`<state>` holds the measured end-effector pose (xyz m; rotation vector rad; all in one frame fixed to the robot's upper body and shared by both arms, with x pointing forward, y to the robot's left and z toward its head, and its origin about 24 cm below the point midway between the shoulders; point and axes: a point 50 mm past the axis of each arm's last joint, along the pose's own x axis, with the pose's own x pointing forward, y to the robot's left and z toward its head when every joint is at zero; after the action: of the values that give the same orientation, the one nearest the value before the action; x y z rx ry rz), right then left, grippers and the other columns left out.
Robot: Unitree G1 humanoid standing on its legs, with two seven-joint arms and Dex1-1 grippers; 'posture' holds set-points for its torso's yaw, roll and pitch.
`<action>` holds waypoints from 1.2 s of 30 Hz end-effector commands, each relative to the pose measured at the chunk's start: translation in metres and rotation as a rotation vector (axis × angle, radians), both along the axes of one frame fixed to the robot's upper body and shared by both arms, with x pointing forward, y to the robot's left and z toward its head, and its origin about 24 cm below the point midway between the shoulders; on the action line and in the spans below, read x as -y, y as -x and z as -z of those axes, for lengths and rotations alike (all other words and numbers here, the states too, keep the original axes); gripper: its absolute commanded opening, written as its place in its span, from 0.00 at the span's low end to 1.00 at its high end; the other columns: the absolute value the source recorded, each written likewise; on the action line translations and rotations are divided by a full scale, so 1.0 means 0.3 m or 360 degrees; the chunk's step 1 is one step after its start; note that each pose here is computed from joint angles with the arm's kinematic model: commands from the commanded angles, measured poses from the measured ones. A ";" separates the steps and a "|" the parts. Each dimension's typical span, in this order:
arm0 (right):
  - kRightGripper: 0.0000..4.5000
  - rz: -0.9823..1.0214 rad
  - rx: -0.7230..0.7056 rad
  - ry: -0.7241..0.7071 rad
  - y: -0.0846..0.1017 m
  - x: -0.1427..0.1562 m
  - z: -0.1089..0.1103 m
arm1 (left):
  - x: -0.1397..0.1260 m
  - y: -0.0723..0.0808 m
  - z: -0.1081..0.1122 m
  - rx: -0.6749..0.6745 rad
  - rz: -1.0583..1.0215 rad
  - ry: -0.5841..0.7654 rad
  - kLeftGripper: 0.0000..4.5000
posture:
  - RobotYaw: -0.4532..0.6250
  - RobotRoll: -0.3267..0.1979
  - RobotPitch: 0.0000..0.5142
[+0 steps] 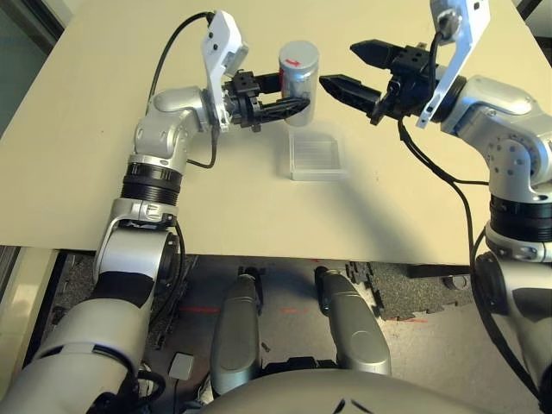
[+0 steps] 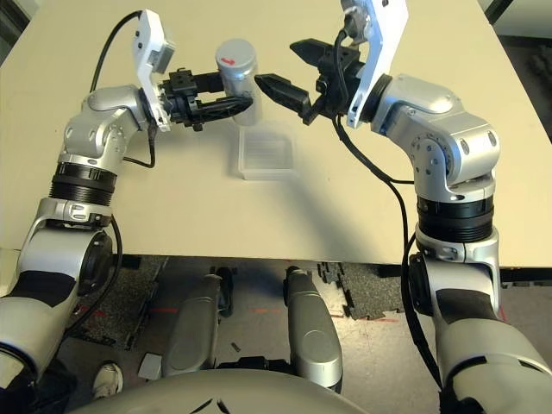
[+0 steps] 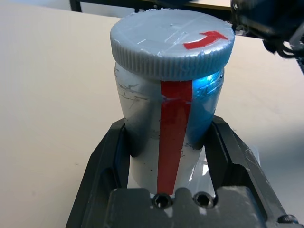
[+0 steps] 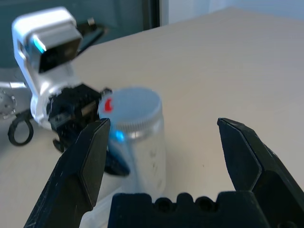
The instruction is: Pour the medicine from the bottle into the box.
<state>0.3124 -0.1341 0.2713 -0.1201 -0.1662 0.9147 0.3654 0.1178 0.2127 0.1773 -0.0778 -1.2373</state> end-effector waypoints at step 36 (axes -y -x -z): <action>0.78 -0.0082 -0.0038 0.0188 -0.014 -0.102 0.035 | 0.047 -0.013 0.026 0.0009 0.0124 -0.0080 0.54 | 0.37 0.62 0.44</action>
<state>0.3181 -0.1058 0.2618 -0.2119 -0.1016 0.9665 0.3717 0.1064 0.2096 0.2058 -0.0760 -1.3012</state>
